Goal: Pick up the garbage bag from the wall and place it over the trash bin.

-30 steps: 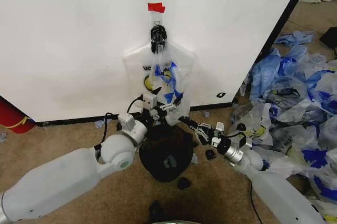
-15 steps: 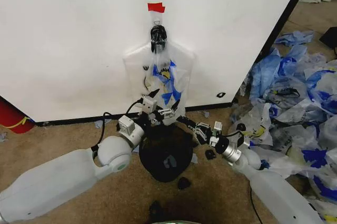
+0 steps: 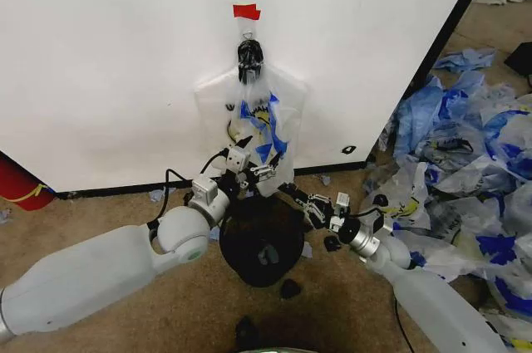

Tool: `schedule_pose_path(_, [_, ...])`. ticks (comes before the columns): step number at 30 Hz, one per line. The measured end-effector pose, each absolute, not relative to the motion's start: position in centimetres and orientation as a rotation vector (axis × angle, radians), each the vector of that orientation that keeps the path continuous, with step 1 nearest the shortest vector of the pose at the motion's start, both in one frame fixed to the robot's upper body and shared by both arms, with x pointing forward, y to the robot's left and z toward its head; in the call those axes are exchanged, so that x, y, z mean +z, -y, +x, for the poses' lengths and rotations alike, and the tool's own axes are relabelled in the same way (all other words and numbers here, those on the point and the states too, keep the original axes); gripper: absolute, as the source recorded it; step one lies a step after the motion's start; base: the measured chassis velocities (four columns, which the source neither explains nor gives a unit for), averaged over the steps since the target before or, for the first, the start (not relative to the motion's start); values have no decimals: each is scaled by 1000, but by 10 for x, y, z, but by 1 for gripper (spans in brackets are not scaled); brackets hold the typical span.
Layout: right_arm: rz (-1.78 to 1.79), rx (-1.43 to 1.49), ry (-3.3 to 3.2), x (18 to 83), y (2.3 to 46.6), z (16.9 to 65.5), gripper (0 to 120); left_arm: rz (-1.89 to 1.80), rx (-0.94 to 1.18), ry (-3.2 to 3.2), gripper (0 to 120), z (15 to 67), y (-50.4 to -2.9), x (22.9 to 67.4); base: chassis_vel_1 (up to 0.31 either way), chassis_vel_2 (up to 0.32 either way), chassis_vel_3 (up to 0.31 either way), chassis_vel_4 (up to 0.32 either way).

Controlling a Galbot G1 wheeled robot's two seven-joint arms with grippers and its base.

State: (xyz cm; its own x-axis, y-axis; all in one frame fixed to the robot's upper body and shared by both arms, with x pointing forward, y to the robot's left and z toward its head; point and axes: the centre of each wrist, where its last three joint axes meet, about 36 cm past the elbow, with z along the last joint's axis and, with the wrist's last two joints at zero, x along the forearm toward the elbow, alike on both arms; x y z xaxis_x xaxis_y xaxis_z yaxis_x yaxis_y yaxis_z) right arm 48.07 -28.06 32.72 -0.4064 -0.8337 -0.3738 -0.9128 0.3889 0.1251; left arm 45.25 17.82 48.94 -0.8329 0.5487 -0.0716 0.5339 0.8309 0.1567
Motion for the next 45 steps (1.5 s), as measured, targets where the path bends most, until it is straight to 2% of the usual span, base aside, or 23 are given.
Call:
schedule_pose_path(7, [-1541,467,-2403,324,279,476,0,846,293,-2898,86,454,-180,486,0,0,0,0])
schedule_pose_path(11, [-1538,468,-2403,324,277,474,0,817,378,-2890,67,457,-184,490,0,0,0,0])
schedule_pose_path(13, [-1537,468,-2404,324,277,474,0,816,399,-2889,63,457,-186,491,0,0,0,0])
schedule_pose_path(17, [-1536,471,-2400,324,274,474,0,811,481,-2889,45,456,-191,494,0,0,0,0])
schedule_pose_path(23, [-1536,473,-2400,323,272,474,0,814,526,-2893,29,455,-195,496,0,0,0,0])
schedule_pose_path(30, [-1529,474,-2404,323,271,474,0,835,524,-2898,31,452,-193,497,0,0,0,0])
schedule_pose_path(35, [-1517,470,-2408,325,270,475,0,848,531,-2910,20,449,-196,496,0,0,0,0])
schedule_pose_path(38, [-1518,471,-2407,325,269,476,0,852,530,-2913,18,448,-196,497,0,0,0,0])
schedule_pose_path(42, [-1519,476,-2404,325,265,476,0,858,523,-2924,1,446,-197,498,0,0,0,0])
schedule_pose_path(45, [-1522,479,-2403,324,264,476,0,855,517,-2927,0,447,-198,499,0,0,0,0])
